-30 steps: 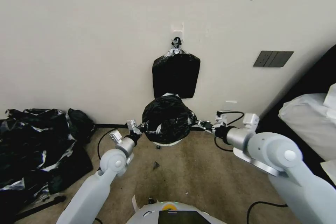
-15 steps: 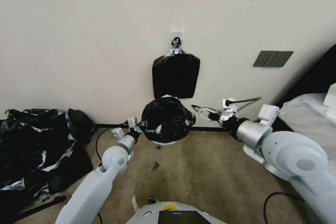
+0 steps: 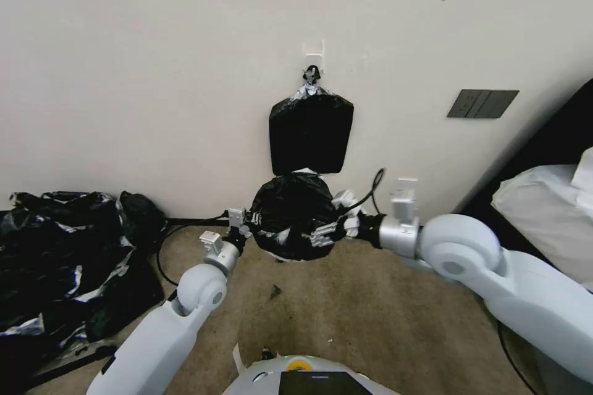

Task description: Place a trash bag onto the trash bin.

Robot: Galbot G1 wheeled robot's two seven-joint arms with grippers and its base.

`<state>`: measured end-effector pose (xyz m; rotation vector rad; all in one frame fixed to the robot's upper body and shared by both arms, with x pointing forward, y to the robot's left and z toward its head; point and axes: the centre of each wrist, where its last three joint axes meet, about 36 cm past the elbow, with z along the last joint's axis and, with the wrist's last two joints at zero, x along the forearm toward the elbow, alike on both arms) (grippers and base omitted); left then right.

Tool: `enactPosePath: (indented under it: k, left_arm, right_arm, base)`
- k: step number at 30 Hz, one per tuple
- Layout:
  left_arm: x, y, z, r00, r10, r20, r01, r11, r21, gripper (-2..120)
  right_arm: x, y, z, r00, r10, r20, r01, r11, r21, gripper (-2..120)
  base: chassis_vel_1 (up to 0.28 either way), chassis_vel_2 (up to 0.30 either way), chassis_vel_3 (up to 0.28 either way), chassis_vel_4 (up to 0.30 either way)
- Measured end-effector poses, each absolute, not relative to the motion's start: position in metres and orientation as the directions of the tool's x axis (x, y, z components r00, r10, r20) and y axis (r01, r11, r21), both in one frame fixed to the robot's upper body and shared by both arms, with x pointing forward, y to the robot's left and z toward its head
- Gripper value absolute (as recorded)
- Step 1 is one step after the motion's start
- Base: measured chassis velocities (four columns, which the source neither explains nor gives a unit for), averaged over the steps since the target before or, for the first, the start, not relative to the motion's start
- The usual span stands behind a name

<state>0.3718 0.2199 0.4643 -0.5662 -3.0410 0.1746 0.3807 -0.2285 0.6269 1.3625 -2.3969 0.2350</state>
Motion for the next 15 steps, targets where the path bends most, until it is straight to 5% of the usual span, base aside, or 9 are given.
enactPosePath:
  k: [9,15]
  left_arm:
    - [0.371,0.224,0.469,-0.915,0.403,-0.005,0.403,0.914,-0.058,1]
    - [0.371,0.223,0.471,-0.911,0.412,-0.011,0.411,0.91,-0.054,1]
  right_arm:
    - [0.407,-0.21,0.616,-0.422,-0.755,0.502,-0.884,0.466,-0.042,90]
    - [0.413,-0.206,0.612,-0.396,-0.748,0.532,-0.896,0.441,-0.048,67]
  base:
    - [0.0,0.0,0.0,0.0]
    - [0.0,0.0,0.0,0.0]
